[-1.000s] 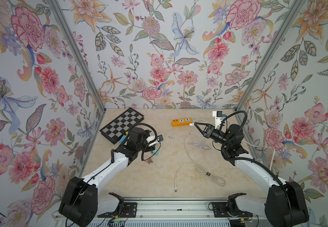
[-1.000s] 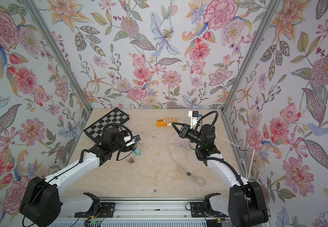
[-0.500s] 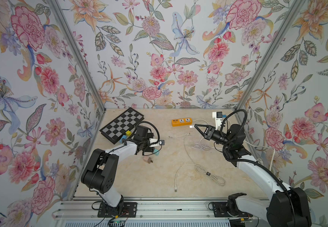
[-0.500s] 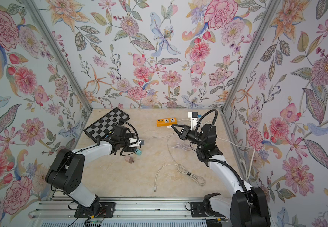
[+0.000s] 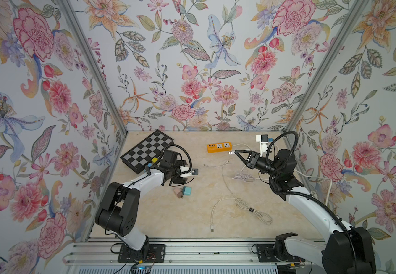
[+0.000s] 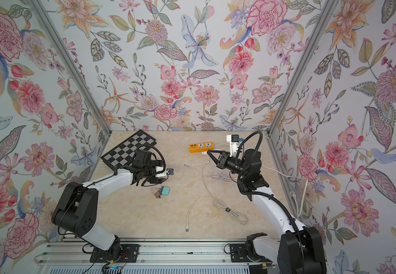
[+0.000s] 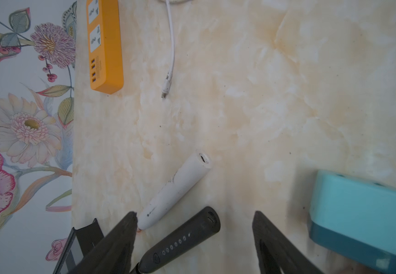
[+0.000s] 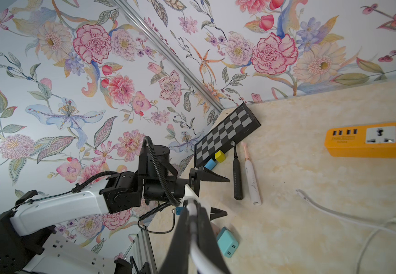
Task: Charge the electric toothbrush
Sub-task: Pick up the plug from the center of the board.
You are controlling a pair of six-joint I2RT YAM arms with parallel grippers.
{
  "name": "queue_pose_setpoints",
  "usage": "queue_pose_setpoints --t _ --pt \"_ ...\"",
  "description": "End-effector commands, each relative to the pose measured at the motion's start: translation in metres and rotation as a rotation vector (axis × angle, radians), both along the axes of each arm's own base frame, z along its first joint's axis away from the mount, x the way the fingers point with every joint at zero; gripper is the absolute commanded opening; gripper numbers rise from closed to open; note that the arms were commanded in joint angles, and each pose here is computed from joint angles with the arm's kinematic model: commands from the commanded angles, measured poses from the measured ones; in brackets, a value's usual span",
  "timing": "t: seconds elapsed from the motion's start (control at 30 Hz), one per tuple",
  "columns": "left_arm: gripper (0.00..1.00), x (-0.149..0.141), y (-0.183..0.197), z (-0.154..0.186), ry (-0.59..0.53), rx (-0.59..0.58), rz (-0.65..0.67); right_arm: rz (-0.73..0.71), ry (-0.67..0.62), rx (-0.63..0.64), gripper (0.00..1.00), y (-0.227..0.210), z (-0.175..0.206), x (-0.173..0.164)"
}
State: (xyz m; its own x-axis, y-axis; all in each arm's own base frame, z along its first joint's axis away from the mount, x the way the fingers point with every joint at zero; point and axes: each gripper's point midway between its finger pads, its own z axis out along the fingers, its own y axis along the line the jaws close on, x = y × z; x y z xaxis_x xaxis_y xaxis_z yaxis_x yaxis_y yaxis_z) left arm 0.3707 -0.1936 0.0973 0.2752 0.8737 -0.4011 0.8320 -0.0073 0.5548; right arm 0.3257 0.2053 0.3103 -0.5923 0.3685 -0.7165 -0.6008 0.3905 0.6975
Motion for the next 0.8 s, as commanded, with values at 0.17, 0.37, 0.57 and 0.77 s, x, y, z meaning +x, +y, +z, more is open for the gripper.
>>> queue_pose_setpoints --t 0.17,0.37,0.57,0.77 --pt "0.78 -0.046 0.000 -0.014 0.100 0.070 -0.076 -0.002 -0.054 -0.014 0.08 -0.004 0.010 -0.007" --pt "0.77 -0.060 -0.004 -0.046 0.282 0.148 -0.115 0.013 -0.058 -0.022 0.08 -0.003 0.011 -0.011" --pt "0.76 -0.069 -0.004 -0.065 0.406 0.171 -0.117 0.003 -0.066 -0.028 0.09 -0.005 0.012 -0.012" --pt "0.75 -0.075 0.004 -0.067 0.423 0.172 -0.096 0.007 -0.053 -0.027 0.09 -0.004 0.009 -0.011"
